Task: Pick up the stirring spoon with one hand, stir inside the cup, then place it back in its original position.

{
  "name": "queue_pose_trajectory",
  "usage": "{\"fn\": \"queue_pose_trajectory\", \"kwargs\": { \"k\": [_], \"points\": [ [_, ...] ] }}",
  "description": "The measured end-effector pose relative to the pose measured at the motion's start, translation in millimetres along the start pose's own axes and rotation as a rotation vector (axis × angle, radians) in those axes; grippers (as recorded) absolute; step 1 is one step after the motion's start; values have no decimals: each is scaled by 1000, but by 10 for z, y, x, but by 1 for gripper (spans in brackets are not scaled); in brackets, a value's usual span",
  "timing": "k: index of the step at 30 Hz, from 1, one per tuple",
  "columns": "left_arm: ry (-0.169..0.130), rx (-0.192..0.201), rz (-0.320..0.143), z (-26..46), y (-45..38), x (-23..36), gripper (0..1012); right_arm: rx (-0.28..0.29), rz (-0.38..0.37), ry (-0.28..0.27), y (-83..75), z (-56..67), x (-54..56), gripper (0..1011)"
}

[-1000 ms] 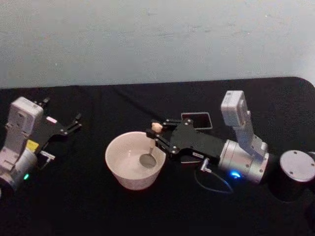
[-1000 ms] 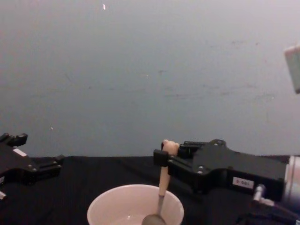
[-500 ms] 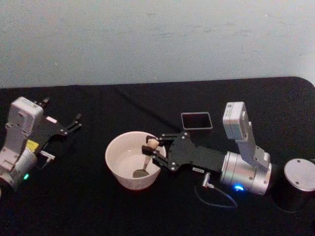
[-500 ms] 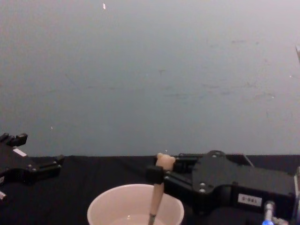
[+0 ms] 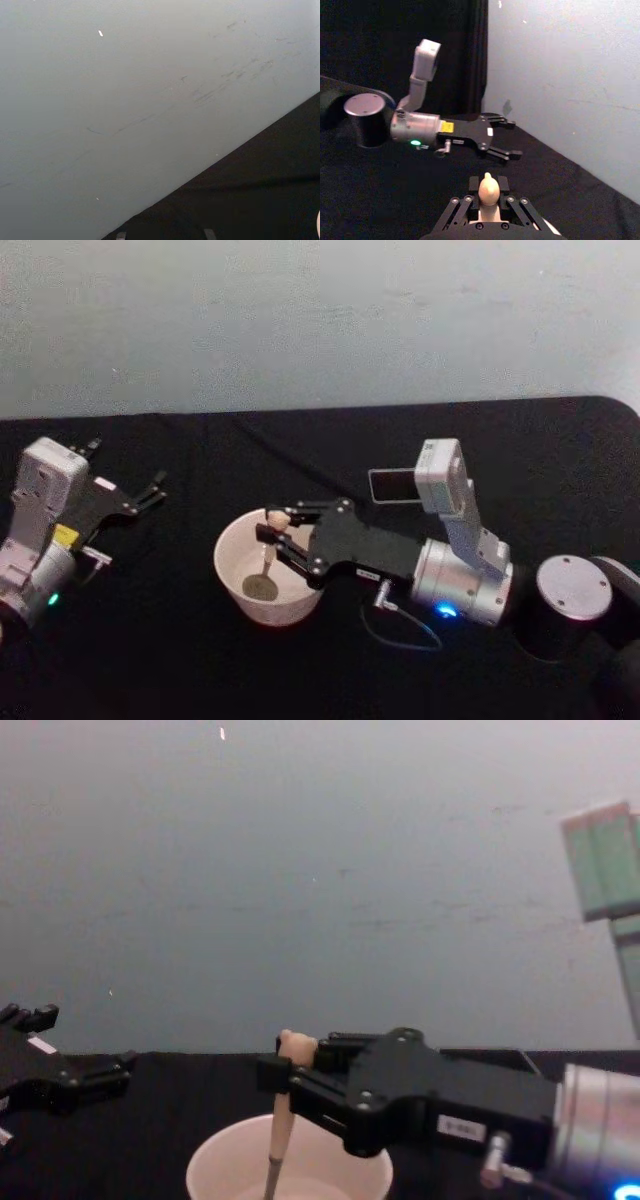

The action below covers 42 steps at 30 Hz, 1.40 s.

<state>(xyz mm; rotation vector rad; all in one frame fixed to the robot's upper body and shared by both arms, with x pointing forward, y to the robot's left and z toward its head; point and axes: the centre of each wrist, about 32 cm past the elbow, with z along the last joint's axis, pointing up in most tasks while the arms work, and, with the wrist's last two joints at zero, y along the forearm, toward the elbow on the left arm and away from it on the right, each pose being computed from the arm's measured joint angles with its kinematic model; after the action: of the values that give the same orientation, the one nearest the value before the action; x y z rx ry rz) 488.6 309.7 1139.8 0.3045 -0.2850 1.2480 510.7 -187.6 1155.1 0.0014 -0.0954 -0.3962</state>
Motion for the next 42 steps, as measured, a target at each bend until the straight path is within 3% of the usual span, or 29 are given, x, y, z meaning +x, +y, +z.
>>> {"fn": "queue_pose_trajectory", "kwargs": {
  "k": [9, 22, 32, 42],
  "points": [
    [0, 0, 0, 0, 0, 0, 1001, 1, -56, -23, 111, -19, 114, 212],
    [0, 0, 0, 0, 0, 0, 1001, -10, -121, -34, 1, -10, 236, 212],
    [0, 0, 0, 0, 0, 0, 1001, -28, -121, -37, -155, 12, 220, 212],
    [0, 0, 0, 0, 0, 0, 1001, -25, -46, -20, -209, 49, 76, 212]
  ]
}}
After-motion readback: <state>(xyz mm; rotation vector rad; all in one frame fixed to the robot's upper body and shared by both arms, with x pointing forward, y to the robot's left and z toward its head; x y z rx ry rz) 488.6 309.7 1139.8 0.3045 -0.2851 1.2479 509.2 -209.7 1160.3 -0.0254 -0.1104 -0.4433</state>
